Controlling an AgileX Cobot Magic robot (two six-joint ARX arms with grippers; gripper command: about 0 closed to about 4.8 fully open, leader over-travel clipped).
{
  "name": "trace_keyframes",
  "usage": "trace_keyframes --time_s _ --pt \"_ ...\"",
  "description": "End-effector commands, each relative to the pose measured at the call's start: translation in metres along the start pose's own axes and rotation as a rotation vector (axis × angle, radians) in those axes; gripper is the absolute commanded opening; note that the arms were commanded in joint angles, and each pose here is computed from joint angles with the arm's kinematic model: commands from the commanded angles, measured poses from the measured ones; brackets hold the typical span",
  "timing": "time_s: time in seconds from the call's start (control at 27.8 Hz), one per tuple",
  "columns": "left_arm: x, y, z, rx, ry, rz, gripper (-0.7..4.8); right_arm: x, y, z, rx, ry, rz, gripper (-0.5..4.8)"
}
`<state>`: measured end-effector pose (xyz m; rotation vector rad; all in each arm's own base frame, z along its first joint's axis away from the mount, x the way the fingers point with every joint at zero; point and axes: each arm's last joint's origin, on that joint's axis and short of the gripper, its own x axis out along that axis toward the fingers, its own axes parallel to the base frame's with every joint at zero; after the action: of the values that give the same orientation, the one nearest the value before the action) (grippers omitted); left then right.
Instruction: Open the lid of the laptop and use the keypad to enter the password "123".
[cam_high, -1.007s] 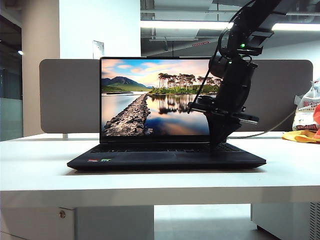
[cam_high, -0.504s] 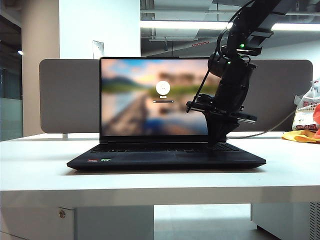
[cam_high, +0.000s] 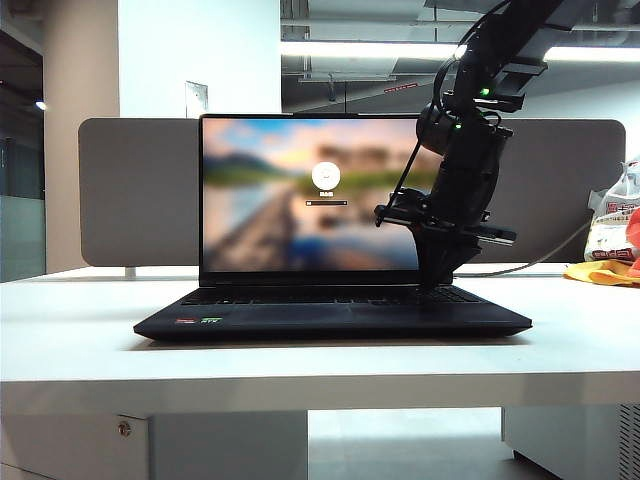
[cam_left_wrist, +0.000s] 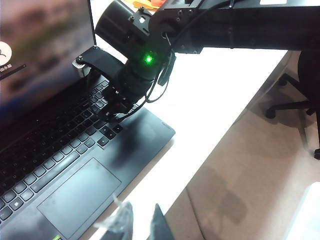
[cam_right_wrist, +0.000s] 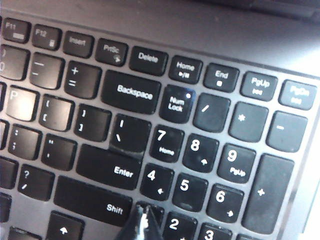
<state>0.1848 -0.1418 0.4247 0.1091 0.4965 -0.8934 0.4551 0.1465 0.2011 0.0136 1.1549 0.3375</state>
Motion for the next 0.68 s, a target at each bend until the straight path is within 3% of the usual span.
trace_keyframes --time_s 0.04,0.22,0.4,0.68 --pt "-0.002 -0.001 0.001 0.007 -0.012 -0.005 0.52 0.007 -0.001 -0.003 0.006 0.032 -0.006 -0.06" --pt "-0.002 -0.001 0.001 0.008 -0.014 -0.005 0.52 0.010 -0.002 -0.002 0.006 0.027 -0.006 -0.05" --pt "-0.002 -0.001 0.001 0.008 -0.014 -0.005 0.52 -0.032 0.005 0.011 -0.014 -0.115 -0.034 -0.05" --pt "-0.002 -0.001 0.001 0.007 -0.012 -0.005 0.52 -0.025 -0.003 0.005 0.002 -0.051 -0.070 -0.06"
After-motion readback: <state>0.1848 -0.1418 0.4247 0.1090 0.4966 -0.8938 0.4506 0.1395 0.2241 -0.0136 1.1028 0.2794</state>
